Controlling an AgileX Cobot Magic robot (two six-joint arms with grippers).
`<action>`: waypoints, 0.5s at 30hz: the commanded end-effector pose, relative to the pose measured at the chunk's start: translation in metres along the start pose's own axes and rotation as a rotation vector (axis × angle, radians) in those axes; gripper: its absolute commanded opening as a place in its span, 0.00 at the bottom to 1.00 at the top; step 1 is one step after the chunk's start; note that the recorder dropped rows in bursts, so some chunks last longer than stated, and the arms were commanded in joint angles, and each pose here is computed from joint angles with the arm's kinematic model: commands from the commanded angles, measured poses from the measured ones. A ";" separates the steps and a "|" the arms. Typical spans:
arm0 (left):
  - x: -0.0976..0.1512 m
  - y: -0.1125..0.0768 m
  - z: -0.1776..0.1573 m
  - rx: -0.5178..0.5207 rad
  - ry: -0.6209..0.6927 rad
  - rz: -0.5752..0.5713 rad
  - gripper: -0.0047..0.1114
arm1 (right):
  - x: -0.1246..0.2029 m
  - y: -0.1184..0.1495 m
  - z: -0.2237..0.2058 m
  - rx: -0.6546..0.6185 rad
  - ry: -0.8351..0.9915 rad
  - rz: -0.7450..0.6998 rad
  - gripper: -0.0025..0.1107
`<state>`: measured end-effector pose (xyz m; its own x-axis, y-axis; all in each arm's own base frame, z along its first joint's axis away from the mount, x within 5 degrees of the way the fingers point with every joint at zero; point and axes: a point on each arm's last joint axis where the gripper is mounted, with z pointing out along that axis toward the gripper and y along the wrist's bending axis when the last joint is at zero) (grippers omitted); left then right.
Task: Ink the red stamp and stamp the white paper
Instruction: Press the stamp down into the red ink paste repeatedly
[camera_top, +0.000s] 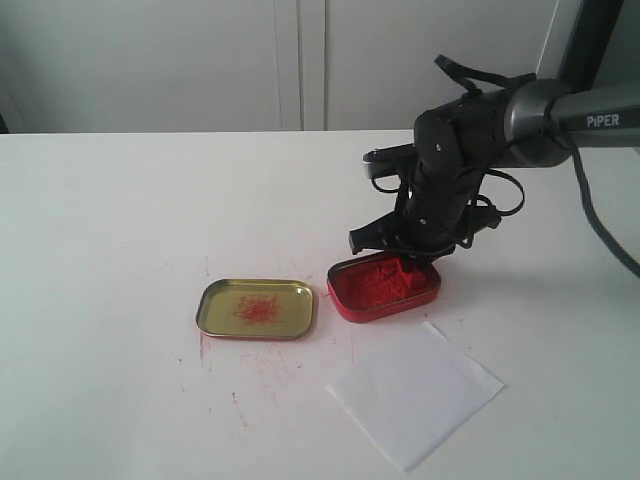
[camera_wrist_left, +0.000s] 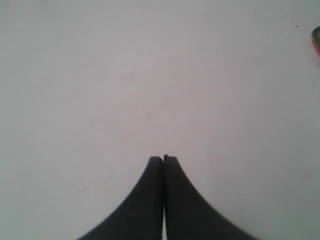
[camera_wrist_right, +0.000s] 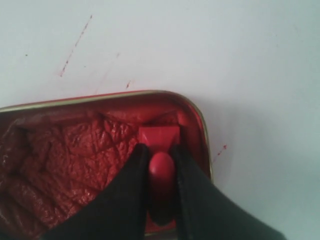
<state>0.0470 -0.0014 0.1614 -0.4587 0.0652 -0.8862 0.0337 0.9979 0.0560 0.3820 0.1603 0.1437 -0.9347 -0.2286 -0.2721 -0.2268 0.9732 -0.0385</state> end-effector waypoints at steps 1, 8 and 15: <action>0.002 -0.001 0.001 0.009 0.003 -0.002 0.04 | 0.017 -0.004 0.029 0.030 0.126 0.000 0.02; 0.002 -0.001 0.001 0.009 0.003 -0.002 0.04 | 0.007 -0.004 0.005 0.010 0.029 0.006 0.02; 0.002 -0.001 0.001 0.009 0.003 -0.002 0.04 | -0.001 -0.005 -0.024 -0.007 -0.060 0.012 0.02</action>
<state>0.0470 -0.0014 0.1614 -0.4587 0.0652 -0.8862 0.0337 0.9979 0.0560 0.3796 0.1595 0.1576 -0.9210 -0.2248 -0.3182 -0.2280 0.9733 -0.0276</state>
